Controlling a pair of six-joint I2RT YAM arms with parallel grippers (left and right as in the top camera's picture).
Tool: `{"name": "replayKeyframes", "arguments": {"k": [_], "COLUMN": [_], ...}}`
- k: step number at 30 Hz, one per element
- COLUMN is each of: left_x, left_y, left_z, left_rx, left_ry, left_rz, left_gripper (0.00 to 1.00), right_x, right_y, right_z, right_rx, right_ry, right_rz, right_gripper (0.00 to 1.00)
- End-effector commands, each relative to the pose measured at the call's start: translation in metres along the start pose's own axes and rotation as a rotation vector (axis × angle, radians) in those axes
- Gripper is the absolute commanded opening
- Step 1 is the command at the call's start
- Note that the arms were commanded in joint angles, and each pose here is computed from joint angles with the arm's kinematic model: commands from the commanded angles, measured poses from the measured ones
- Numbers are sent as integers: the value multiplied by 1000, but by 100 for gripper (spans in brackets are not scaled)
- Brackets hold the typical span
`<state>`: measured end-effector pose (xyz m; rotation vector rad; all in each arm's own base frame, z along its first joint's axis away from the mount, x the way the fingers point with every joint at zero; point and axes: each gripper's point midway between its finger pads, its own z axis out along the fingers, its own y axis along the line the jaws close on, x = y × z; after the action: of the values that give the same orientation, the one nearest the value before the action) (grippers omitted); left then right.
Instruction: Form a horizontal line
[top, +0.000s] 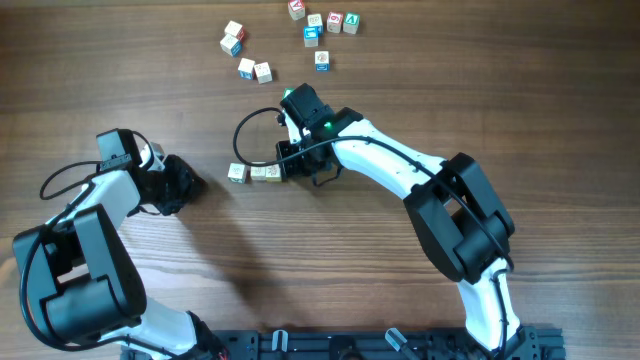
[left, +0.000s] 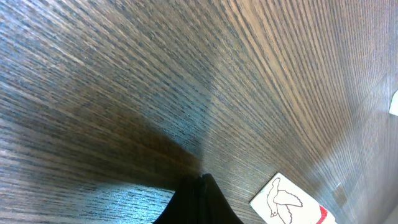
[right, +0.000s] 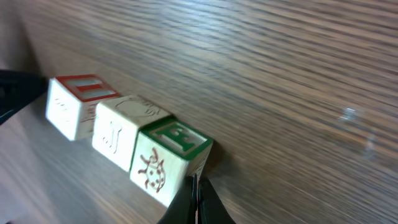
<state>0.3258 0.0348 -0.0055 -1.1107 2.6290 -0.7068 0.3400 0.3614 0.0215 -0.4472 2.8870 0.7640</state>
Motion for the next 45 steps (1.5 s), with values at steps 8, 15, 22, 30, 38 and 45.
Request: {"name": "replayKeyframes", "arguments": {"k": [8, 15, 22, 30, 38, 45], "left_x": [0, 0, 0, -1, -2, -1], "left_y": [24, 23, 23, 23, 23, 23], "left_z": [6, 6, 6, 6, 6, 6], "left_rx": [-106, -105, -106, -104, -102, -103], "left_ry": [-20, -20, -20, -23, -26, -25], "left_rz": [6, 6, 6, 8, 9, 9], "left_gripper": [4, 4, 4, 4, 4, 4], "right_x": [3, 3, 1, -9, -10, -8], "right_y": [14, 20, 18, -9, -9, -12], "right_z": [1, 1, 1, -9, -6, 2], "right_rx": [-57, -90, -75, 77, 90, 99], "right_ry": [13, 13, 4, -52, -67, -86], "right_rz": [-43, -54, -55, -35, -20, -9], "right_gripper": [4, 4, 4, 4, 4, 5]}}
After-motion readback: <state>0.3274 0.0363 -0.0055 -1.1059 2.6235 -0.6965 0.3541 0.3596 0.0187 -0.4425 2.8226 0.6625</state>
